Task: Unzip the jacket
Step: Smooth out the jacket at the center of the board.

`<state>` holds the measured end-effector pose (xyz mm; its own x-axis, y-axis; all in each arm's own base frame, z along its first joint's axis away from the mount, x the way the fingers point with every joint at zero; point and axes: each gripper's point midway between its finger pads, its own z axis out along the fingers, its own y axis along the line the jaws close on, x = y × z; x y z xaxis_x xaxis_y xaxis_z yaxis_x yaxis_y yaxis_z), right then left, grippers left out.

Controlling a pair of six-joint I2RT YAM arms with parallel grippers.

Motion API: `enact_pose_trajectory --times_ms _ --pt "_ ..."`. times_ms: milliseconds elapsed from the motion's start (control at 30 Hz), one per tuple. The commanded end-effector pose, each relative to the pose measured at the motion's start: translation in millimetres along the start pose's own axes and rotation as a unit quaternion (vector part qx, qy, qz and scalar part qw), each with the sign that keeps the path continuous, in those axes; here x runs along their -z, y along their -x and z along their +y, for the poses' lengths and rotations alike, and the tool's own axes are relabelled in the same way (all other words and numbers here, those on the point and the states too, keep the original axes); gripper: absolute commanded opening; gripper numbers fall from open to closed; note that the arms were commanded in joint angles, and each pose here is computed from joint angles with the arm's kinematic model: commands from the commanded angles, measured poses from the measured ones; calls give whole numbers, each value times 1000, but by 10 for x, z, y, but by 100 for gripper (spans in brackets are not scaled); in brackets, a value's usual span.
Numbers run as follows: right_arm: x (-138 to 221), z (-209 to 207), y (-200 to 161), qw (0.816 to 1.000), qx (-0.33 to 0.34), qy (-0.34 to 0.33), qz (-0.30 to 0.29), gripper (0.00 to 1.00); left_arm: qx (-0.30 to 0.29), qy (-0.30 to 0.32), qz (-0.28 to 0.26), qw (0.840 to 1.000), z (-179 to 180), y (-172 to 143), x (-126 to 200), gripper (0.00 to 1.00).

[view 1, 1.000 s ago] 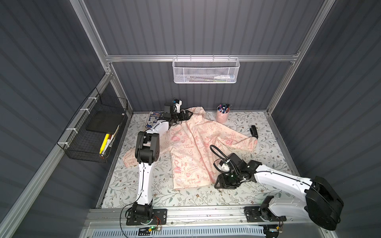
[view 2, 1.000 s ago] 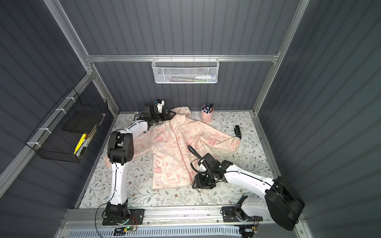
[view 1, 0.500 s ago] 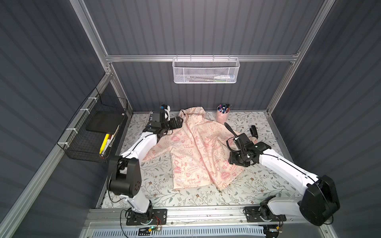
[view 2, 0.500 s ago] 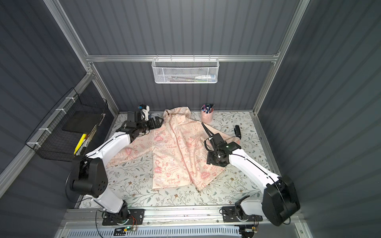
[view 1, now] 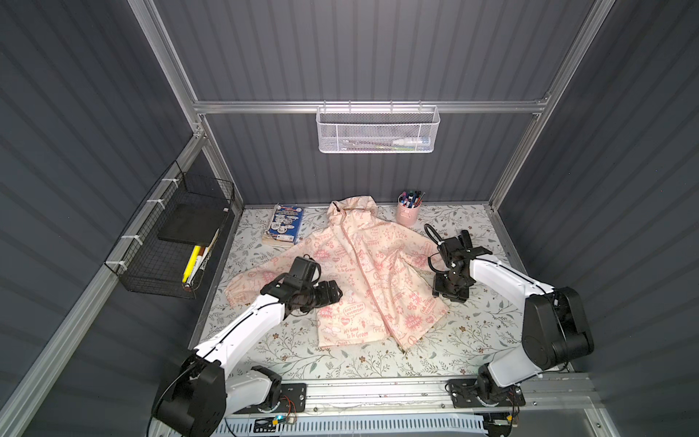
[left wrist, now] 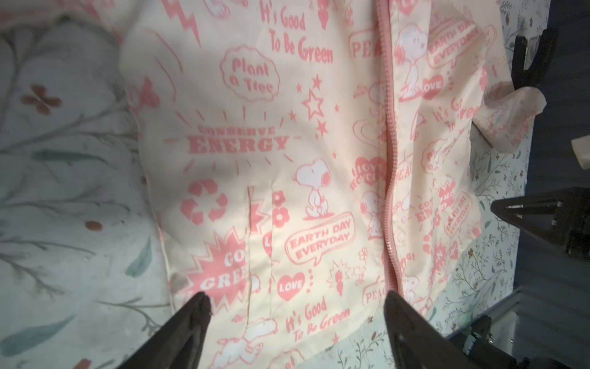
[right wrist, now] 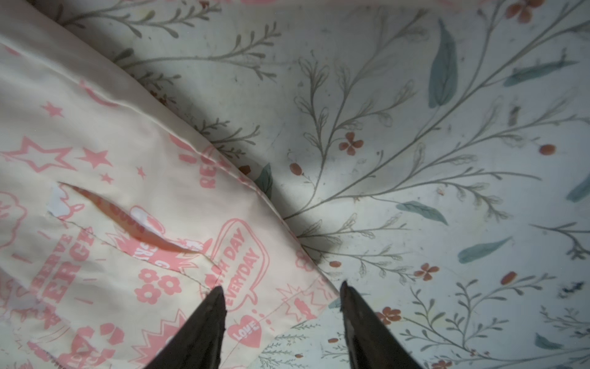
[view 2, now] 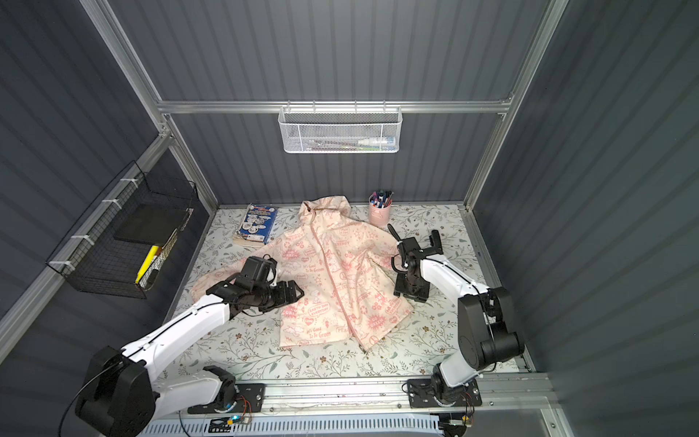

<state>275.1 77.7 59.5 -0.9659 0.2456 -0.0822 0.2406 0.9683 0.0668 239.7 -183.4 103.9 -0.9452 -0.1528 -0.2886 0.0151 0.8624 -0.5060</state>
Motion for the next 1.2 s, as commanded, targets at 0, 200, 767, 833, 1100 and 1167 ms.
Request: enact_pose_trajectory --times_ms 0,200,767,833,1100,1167 --pt "-4 4 -74 1000 3 3 18 60 38 6 58 998 55 -393 -26 82" --pt "-29 -82 -154 999 -8 -14 29 61 47 63 95 992 296 -683 -37 80" --pt "-109 -77 -211 999 -9 -8 38 62 73 138 121 980 522 -898 -218 70" --pt "-137 -75 -212 999 -6 -9 40 62 76 137 120 980 534 -906 -249 60" --pt "-314 -62 -157 999 1 -17 49 61 100 177 78 976 609 -716 -278 7" --pt "-353 -48 -125 999 1 -18 49 58 111 185 72 974 611 -682 -271 0"
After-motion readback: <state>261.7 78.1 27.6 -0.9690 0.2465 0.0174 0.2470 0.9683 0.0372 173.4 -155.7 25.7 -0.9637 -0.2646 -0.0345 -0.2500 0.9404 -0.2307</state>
